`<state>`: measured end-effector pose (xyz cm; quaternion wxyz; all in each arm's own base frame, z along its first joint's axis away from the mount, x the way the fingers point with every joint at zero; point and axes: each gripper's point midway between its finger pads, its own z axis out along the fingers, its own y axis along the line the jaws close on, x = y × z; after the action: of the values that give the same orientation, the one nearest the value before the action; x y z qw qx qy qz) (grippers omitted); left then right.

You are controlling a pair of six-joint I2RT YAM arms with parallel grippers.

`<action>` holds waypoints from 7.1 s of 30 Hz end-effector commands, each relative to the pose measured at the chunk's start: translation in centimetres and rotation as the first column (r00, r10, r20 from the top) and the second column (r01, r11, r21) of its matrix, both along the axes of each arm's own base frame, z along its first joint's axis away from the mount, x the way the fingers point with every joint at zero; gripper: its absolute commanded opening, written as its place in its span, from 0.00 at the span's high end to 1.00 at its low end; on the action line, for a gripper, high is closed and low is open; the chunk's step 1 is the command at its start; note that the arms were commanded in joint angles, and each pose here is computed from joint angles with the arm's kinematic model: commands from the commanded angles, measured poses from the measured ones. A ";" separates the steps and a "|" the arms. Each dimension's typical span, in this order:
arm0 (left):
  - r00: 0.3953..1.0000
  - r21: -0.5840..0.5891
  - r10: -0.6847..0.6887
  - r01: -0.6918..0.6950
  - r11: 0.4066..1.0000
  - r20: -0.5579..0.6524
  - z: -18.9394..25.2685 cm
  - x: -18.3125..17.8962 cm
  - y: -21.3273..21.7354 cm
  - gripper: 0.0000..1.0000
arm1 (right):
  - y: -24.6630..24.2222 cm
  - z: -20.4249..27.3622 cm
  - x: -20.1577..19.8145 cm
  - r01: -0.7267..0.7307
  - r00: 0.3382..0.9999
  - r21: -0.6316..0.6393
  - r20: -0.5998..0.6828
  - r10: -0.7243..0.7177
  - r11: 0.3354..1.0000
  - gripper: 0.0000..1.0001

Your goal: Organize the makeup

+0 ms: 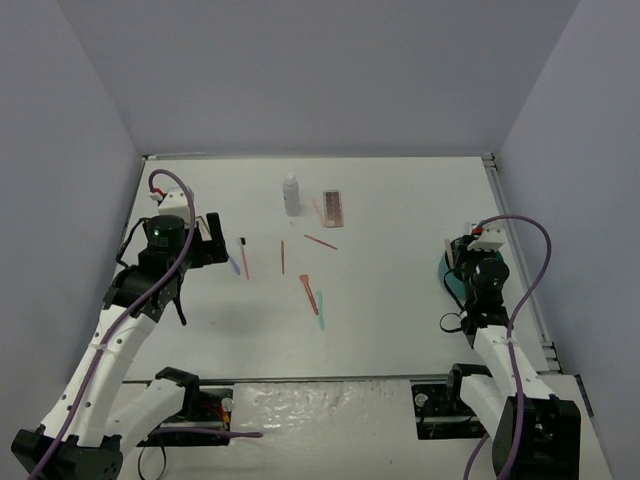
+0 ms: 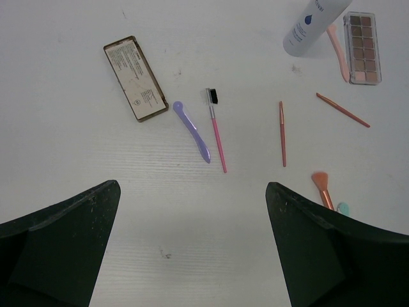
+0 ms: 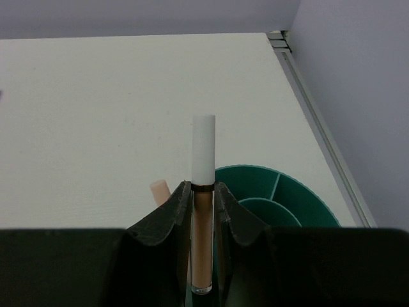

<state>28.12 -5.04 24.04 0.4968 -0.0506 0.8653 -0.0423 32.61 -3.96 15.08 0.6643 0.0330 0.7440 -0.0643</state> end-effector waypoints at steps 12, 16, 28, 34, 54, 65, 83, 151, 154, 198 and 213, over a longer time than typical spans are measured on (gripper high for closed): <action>0.997 -0.036 0.008 -0.005 0.999 0.083 2.2 0.6 -0.1 0.03 | 1.4 3.0 1.4 -0.121 0.987 -0.002 0.106 0.121 0.993 0.98; 0.996 -0.038 0.008 -0.004 0.999 0.090 2.4 0.5 -0.1 0.03 | 1.2 2.9 0.9 -0.109 0.990 -0.002 0.092 0.108 0.994 0.96; 0.993 -0.042 0.010 -0.005 0.999 0.114 2.9 0.2 0.0 0.03 | 0.2 2.1 -0.1 -0.040 0.997 0.020 0.062 0.038 0.999 0.86; 0.992 -0.041 0.013 -0.008 0.999 0.124 3.1 0.0 0.2 0.03 | 0.0 1.7 -0.2 -0.021 0.998 0.024 0.056 0.020 0.999 0.82; 0.991 -0.039 0.017 -0.012 0.999 0.133 3.4 -0.1 0.3 0.03 | 0.3 1.4 -0.4 -0.028 0.999 0.050 0.037 0.026 0.998 0.78; 0.993 -0.041 0.013 -0.008 0.999 0.117 2.9 0.0 0.2 0.03 | 4.8 7.8 1.0 -0.200 0.979 0.125 0.060 0.194 0.972 0.58; 0.980 -0.060 0.001 -0.013 0.998 -0.198 -4.3 1.5 -1.8 0.03 | 21.3 8.3 1.4 -0.458 0.850 0.250 -0.155 0.503 0.853 0.13; 0.960 0.012 -0.263 0.266 0.964 -0.090 -6.0 8.2 -14.2 1.00 | 22.0 13.1 -4.3 -0.626 0.756 0.287 -0.002 0.654 0.725 0.01; 0.913 0.062 -0.402 0.398 0.915 0.074 -1.9 6.6 -16.6 1.00 | 23.4 14.8 -4.9 -0.677 0.705 0.318 0.019 0.709 0.664 0.02; 0.495 0.181 -0.748 0.768 0.615 0.442 8.1 -1.1 -27.9 1.00 | 30.6 15.6 -3.8 -0.733 0.545 0.501 0.029 0.838 0.459 0.56; 0.494 0.170 -0.738 0.767 0.619 0.460 8.9 -0.7 -28.7 1.00 | 31.2 14.3 -3.8 -0.725 0.540 0.513 0.010 0.842 0.459 0.78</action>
<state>27.08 -32.42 26.20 0.5640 0.3555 0.7005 -0.2544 28.25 26.65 27.93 0.4655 -0.1649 0.7647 0.4140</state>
